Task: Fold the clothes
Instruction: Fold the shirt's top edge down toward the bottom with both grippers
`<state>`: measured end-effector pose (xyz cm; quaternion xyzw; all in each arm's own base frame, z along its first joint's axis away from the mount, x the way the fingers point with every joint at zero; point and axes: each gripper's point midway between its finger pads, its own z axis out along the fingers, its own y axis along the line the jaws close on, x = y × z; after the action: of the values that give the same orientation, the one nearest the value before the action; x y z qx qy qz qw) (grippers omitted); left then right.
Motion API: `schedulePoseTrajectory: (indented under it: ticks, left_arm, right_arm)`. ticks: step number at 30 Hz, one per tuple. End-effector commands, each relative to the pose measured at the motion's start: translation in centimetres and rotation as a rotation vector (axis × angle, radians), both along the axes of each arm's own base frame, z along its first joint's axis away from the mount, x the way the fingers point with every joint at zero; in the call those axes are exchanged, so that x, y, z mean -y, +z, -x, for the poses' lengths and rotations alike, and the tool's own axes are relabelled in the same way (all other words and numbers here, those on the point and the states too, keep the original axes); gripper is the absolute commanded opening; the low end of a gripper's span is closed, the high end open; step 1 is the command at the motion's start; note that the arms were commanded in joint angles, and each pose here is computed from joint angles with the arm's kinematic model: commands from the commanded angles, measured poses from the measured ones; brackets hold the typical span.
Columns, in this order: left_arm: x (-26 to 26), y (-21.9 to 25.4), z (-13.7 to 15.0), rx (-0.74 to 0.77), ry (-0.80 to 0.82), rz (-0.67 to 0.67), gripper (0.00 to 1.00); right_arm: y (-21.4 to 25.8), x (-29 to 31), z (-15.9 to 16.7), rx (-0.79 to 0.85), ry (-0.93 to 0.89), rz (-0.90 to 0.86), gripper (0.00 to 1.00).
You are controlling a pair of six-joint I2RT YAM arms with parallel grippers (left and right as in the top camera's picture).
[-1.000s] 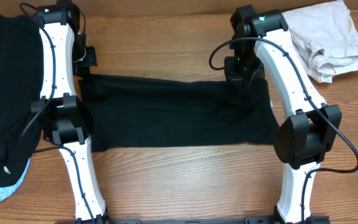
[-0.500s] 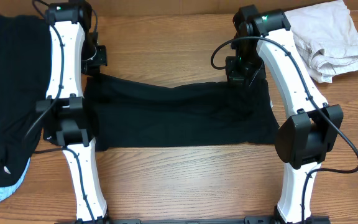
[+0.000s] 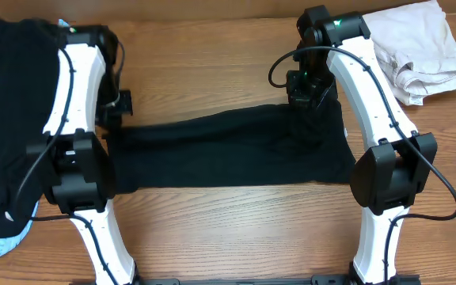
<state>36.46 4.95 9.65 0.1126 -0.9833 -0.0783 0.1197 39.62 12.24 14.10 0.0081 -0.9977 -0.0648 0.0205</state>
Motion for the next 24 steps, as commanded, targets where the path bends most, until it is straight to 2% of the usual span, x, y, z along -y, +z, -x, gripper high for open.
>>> schedulePoseTrajectory:
  ticks: [1, 14, 20, 24]
  left_arm:
    - [-1.3, -2.2, 1.3, -0.053, 0.033, -0.075, 0.04]
    - [-1.0, -8.2, 5.0, -0.146, 0.031, -0.065, 0.04]
    - [-0.7, -9.5, 4.5, -0.109, 0.039, -0.049, 0.08]
    - [-0.6, -9.7, 4.0, -0.085, 0.041, -0.044, 0.08]
  right_arm:
    - [1.6, -0.4, 0.6, 0.019, 0.006, -0.026, 0.04]
    - [1.6, -0.2, 2.0, -0.040, 0.002, -0.021, 0.04]
    - [1.7, -0.7, 2.3, -0.058, -0.003, -0.051, 0.04]
    - [0.2, -0.5, 3.5, -0.125, -0.028, -0.039, 0.04]
